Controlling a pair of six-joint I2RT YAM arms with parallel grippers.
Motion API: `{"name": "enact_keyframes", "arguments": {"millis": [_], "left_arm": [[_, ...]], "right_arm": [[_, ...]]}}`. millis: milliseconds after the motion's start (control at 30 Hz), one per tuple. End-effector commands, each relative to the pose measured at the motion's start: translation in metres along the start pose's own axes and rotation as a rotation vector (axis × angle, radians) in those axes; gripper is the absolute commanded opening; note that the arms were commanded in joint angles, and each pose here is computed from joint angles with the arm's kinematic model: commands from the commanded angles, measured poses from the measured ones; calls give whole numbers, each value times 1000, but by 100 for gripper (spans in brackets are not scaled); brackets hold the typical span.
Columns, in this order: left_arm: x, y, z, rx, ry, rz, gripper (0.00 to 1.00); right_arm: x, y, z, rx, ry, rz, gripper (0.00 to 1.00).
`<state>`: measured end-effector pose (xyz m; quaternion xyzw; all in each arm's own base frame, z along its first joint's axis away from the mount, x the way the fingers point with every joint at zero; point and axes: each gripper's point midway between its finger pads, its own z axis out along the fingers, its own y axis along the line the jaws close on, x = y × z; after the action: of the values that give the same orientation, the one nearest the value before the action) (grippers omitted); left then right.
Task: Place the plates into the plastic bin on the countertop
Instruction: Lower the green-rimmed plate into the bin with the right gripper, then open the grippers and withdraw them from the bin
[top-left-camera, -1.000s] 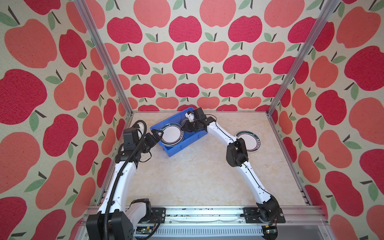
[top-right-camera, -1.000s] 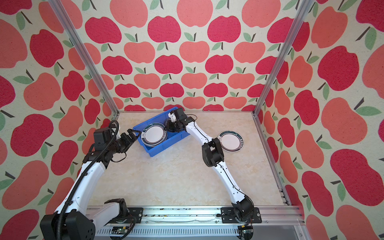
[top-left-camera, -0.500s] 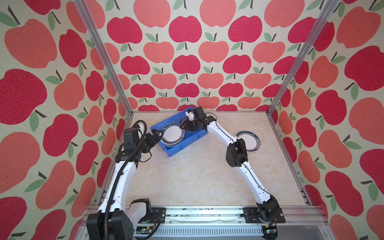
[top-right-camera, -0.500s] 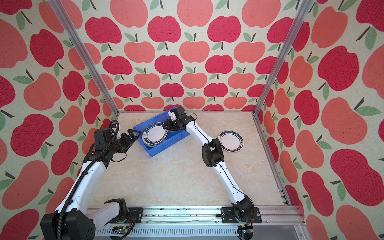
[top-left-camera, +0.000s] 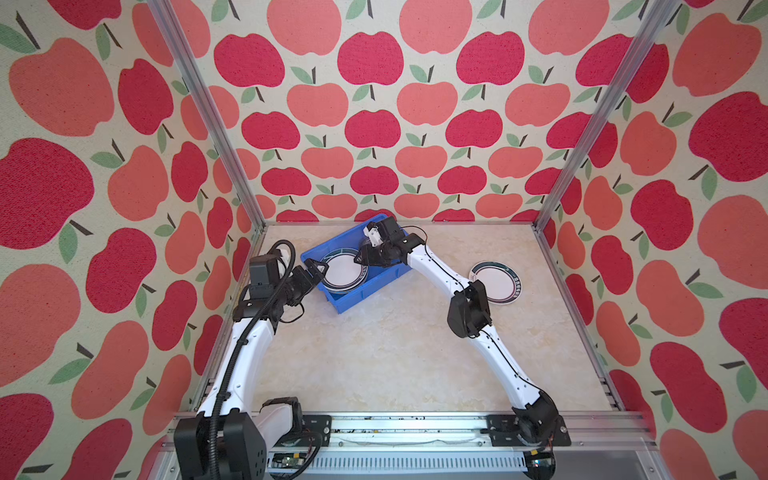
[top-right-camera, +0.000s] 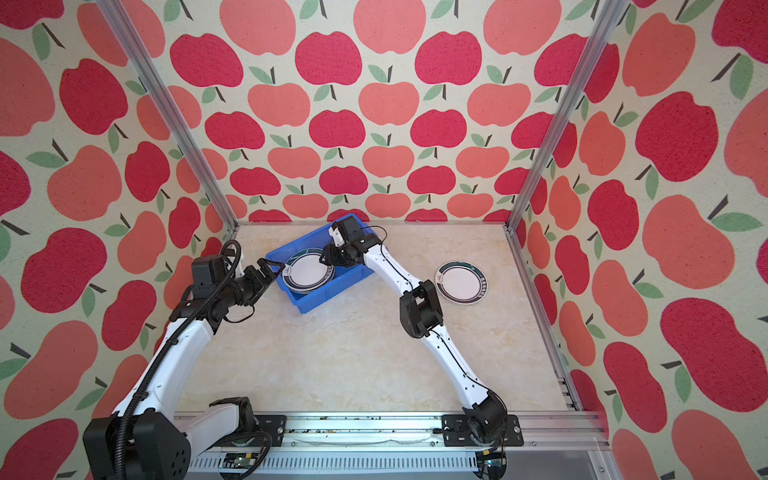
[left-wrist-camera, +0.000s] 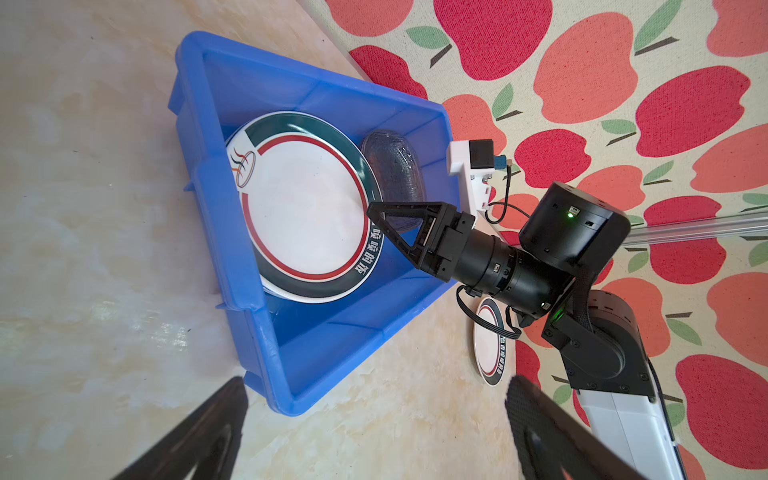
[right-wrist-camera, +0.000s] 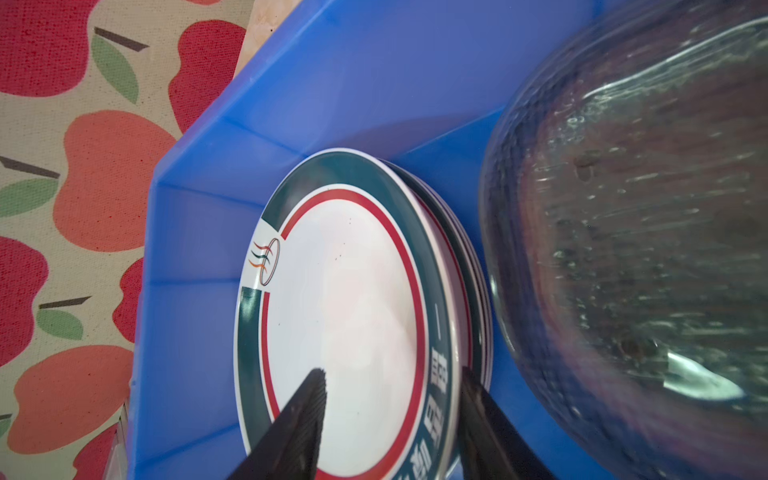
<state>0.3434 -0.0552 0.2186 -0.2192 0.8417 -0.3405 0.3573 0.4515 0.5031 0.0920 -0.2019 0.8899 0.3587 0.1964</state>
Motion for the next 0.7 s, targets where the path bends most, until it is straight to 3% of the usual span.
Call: {"name": "enact_keyframes", "arguments": {"millis": [0,400,500,667], "left_arm": [[-5,-12,-2,35,-11,20,99],[3,-30,3,73,11,68,99],[9,-45,3,81,16,136,99],[20,-69,5,119,28,211,99]], "right_arm": [[-13,13,-21,33,-37,-78,56],[-23,25,-53,65,-53,-133,56],[-39,32,-78,59,-100,-156,55],[-75,41,-159,83,-207,-198,54]]}}
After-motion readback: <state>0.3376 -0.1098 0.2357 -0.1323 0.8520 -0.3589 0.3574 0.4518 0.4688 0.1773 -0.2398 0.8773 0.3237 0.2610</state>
